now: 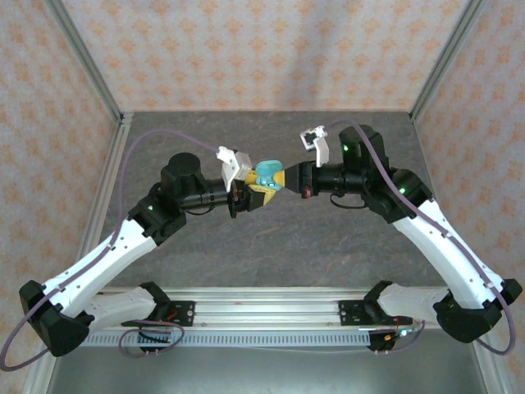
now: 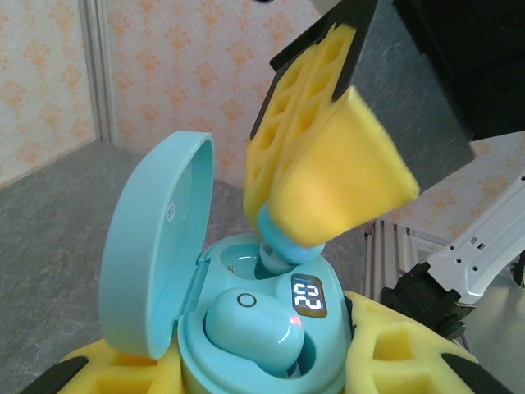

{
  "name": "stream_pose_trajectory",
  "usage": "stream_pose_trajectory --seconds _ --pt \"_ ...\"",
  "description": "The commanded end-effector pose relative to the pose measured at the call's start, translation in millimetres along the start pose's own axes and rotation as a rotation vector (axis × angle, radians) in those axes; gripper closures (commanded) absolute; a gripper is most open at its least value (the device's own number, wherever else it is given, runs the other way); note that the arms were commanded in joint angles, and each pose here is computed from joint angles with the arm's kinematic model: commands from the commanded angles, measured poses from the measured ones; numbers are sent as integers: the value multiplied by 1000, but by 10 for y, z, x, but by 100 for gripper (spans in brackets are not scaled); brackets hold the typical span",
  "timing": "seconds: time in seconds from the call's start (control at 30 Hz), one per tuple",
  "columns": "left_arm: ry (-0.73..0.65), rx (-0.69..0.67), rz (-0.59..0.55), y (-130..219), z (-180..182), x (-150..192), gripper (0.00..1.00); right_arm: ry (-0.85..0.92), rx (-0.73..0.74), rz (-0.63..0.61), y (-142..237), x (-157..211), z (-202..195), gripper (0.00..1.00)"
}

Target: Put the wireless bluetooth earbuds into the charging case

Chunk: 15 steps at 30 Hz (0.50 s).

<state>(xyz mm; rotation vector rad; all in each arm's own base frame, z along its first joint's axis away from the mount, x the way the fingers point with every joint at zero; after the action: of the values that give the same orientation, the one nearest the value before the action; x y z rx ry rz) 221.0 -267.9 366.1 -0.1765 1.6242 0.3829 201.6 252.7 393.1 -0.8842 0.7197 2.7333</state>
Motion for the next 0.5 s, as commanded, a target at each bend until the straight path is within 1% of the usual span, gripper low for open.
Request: stream_pose_trajectory --seconds 0.0,0.2,0.3,0.47 --pt "-55 9 -102 118 -95 -325 100 -3 46 14 9 7 -72 93" --pt "-59 7 -100 125 -97 -322 100 -7 36 22 -2 8 -56 91" --pt "-58 5 -97 126 -95 -316 100 -8 45 15 3 -4 -66 82" --pt "-56 4 -97 130 -96 -309 100 -14 59 10 0 -5 -91 69"
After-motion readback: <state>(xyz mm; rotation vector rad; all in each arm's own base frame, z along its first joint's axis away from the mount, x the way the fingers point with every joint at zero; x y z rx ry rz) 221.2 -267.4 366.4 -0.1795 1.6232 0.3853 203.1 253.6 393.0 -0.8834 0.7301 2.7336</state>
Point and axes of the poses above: each hand's point on the last joint's axis, 136 mm out from that joint toward the fingers, its own y axis back along the fingers, its own z axis along the line the jaws close on, x = y × z, the point moved 2 cm from there along y, back along the fingers, and after that the axes turned 7 degrees about -y, right-handed, at the moved point
